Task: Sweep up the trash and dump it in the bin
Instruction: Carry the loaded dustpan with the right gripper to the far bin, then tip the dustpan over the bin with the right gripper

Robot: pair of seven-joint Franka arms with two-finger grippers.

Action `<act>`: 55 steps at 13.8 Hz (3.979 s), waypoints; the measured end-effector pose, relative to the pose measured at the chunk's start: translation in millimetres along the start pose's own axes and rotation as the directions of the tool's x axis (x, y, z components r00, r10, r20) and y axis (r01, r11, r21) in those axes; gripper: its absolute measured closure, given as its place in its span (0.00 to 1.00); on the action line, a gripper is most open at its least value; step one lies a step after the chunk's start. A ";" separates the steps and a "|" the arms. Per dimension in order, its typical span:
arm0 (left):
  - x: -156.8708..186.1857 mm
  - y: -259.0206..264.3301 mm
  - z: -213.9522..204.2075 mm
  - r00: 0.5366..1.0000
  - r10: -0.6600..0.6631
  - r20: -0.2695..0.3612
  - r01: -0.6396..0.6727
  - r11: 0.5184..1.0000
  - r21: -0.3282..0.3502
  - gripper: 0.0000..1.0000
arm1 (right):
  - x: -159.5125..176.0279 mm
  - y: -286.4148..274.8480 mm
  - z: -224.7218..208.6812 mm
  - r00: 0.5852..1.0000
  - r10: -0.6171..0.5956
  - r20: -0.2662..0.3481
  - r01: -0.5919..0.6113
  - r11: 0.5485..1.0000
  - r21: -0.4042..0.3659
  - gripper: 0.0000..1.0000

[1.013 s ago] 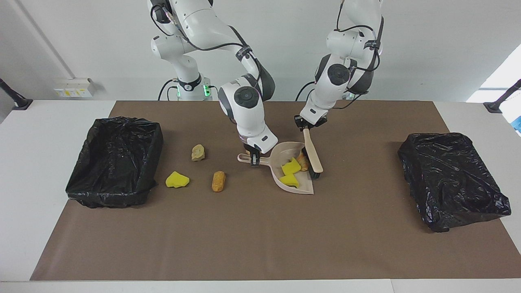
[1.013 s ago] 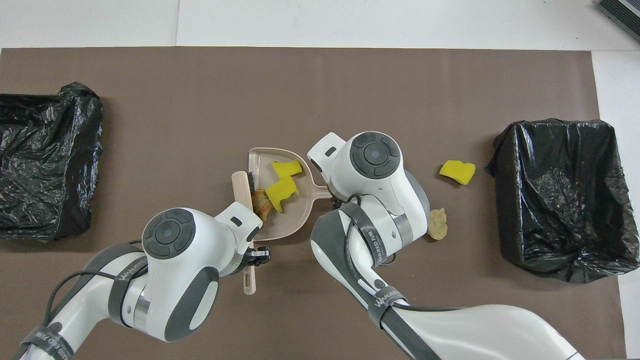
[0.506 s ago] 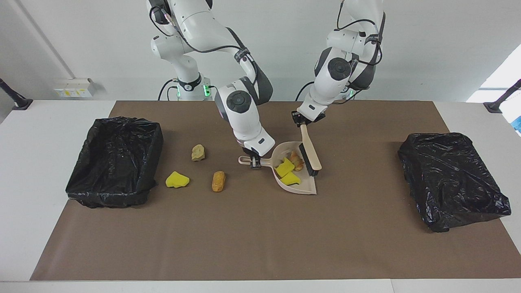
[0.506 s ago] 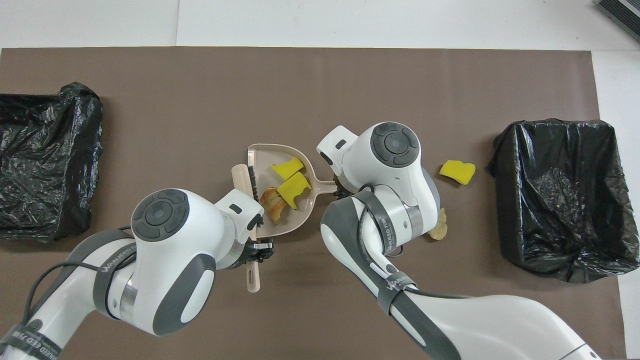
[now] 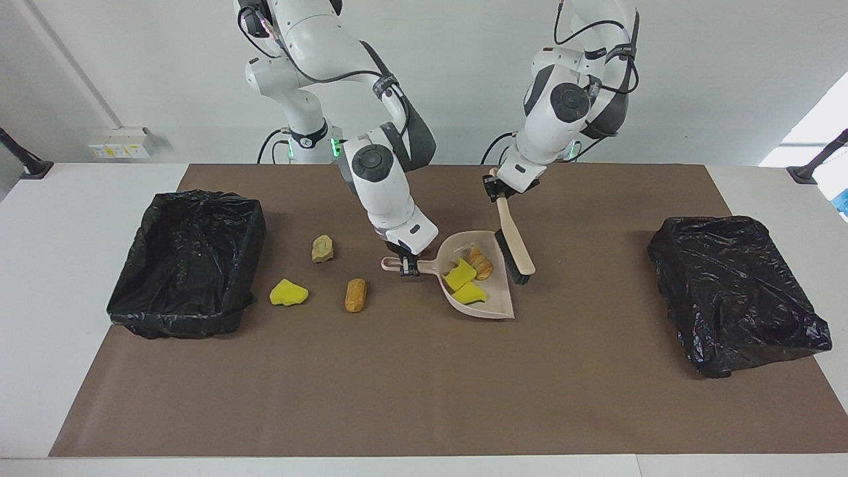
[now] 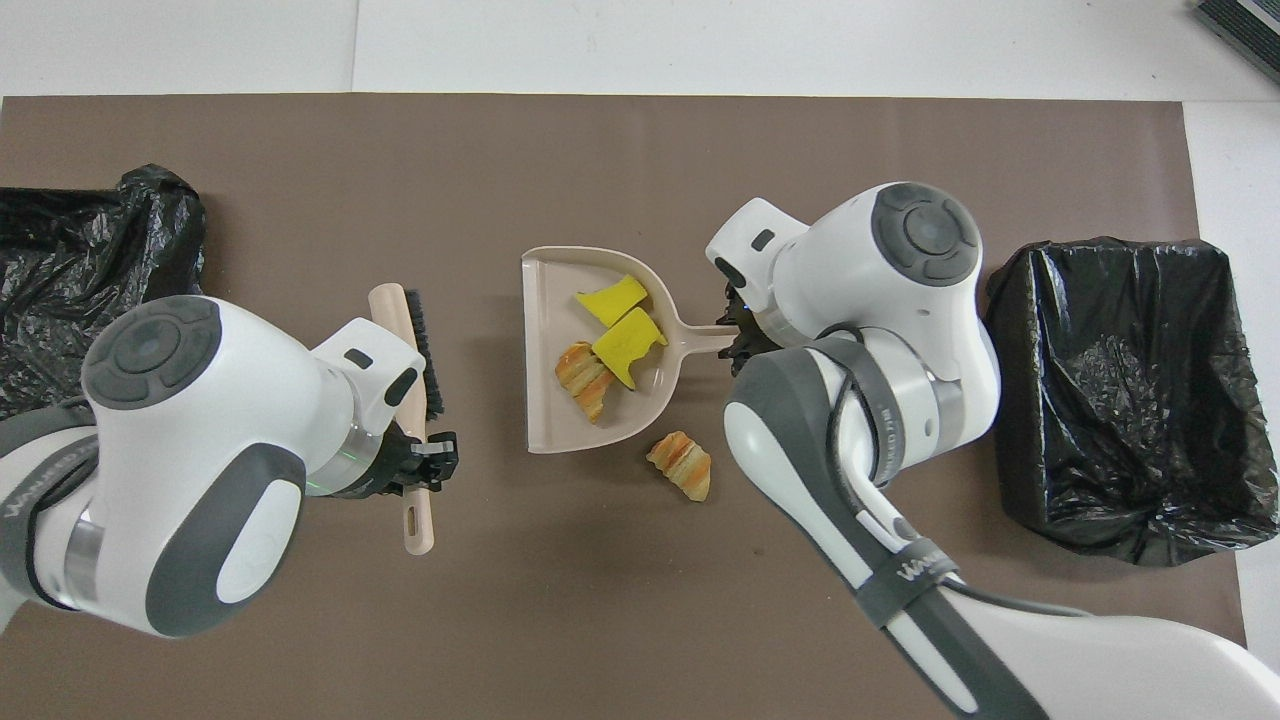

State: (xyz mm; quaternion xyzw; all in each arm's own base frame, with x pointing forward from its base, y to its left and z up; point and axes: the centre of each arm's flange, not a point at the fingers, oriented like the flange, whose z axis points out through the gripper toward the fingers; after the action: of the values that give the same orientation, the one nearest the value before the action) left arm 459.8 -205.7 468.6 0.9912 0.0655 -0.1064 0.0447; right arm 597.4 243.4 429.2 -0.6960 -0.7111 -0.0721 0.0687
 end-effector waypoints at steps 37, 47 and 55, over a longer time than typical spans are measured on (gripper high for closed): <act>-158.1 157.2 154.4 0.990 0.139 -0.020 -0.135 0.984 0.116 0.74 | -442.4 -59.8 -225.5 0.765 -0.022 0.644 -0.128 0.974 0.186 0.68; -155.3 160.0 184.0 0.992 0.130 0.002 -0.129 0.981 0.143 0.74 | -386.2 -49.2 -234.2 0.581 0.006 0.814 -0.199 0.971 0.135 0.68; -154.3 160.9 177.6 0.992 0.127 0.001 -0.125 0.982 0.140 0.20 | -350.9 -47.4 -246.1 0.477 -0.008 0.879 -0.188 0.976 0.111 0.68</act>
State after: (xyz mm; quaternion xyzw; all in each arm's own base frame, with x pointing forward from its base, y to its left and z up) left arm 296.2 -401.3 341.2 0.9944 -0.0047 -0.1036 -0.0183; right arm 557.0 -150.3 600.5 -0.6618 -0.6124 0.3646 -0.2325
